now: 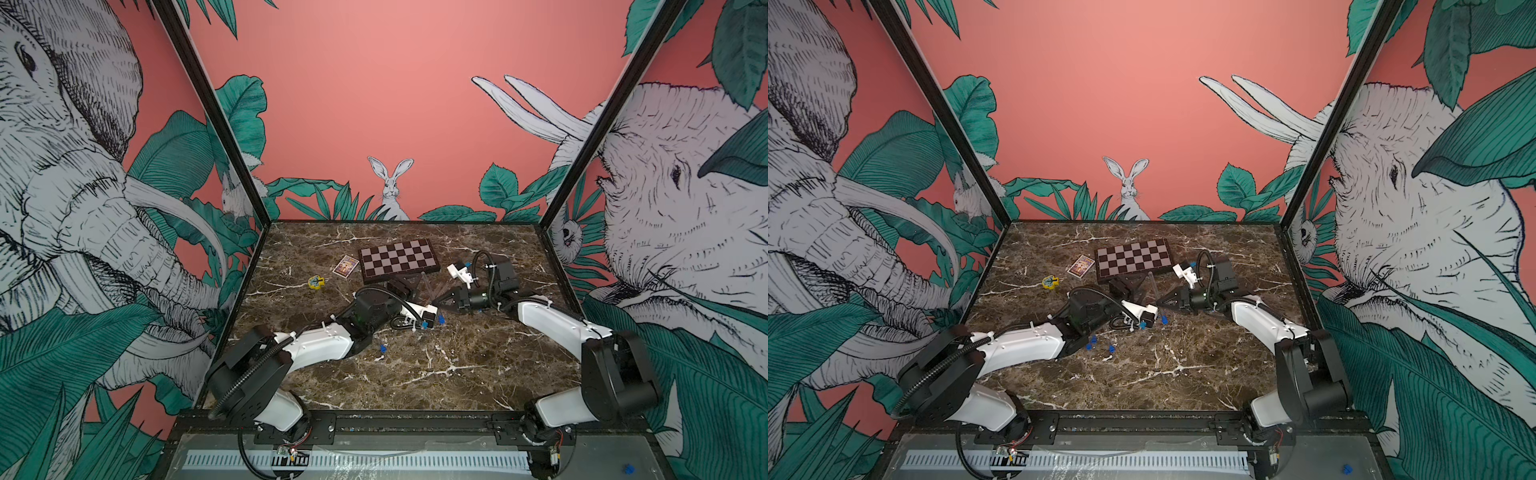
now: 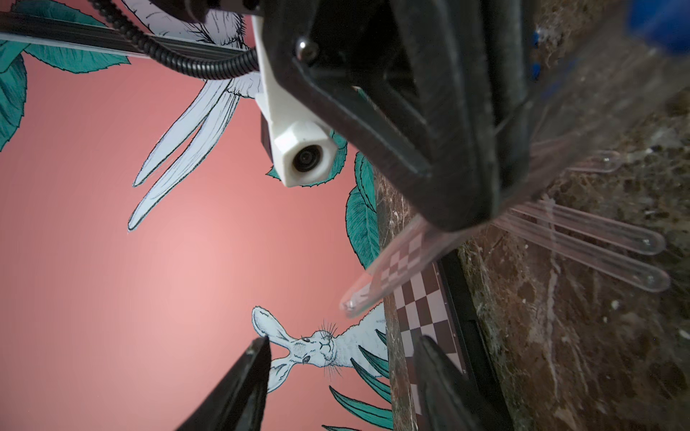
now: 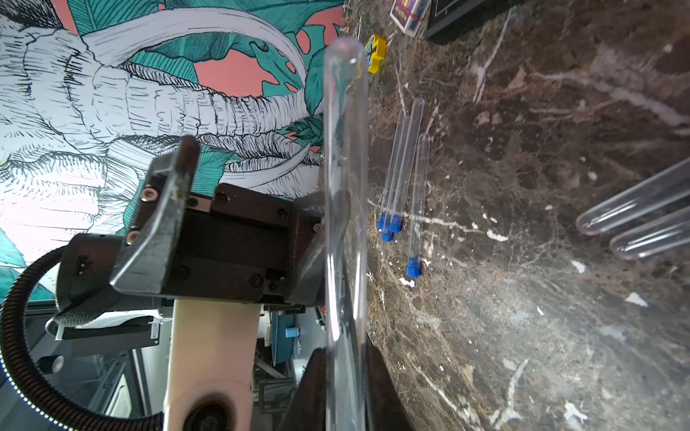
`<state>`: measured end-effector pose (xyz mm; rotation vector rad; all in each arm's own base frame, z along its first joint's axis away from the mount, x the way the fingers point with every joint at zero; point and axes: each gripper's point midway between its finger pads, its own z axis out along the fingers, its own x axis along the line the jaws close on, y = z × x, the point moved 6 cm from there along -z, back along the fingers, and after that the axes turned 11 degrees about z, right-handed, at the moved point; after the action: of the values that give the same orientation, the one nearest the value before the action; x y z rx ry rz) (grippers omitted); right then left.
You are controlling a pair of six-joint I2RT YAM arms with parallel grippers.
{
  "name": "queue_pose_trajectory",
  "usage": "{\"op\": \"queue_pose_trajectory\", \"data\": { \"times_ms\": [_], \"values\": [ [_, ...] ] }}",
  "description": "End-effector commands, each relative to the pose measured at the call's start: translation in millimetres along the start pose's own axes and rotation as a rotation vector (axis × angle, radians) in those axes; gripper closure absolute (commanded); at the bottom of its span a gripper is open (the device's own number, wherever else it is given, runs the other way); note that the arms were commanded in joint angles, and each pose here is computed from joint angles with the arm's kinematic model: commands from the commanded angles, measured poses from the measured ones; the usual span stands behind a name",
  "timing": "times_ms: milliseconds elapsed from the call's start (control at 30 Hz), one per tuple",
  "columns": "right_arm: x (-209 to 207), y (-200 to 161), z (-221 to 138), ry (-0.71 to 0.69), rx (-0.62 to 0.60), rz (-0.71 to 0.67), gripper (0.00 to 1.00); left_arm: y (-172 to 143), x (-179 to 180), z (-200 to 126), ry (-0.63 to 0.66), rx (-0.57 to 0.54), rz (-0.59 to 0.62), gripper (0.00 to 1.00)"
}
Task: Remove stoppers from test tubes
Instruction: Adjust the test tube.
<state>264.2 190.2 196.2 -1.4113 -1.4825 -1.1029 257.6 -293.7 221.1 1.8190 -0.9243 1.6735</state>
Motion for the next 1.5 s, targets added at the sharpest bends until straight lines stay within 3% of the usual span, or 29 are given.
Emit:
{"op": "queue_pose_trajectory", "data": {
  "times_ms": [0,500,900,1300,1467],
  "values": [
    [15.6,-3.7,-5.4,0.059,0.003,-0.072,0.84,6.6,7.3,-8.3,0.014,-0.028,0.050,0.37],
    [20.3,-19.8,10.2,0.073,0.107,-0.118,0.84,22.1,-5.9,-11.6,-0.034,-0.069,0.061,0.39],
    [21.6,-27.7,18.9,0.064,0.166,-0.145,0.84,21.7,-9.8,-8.2,-0.044,-0.062,0.062,0.59],
    [23.2,-31.3,24.3,0.048,0.193,-0.154,0.81,22.2,-13.3,0.0,-0.045,-0.061,0.054,0.64],
    [22.4,-30.6,24.7,0.045,0.192,-0.151,0.81,21.9,-13.2,0.5,-0.045,-0.057,0.053,0.75]
  ]
}}
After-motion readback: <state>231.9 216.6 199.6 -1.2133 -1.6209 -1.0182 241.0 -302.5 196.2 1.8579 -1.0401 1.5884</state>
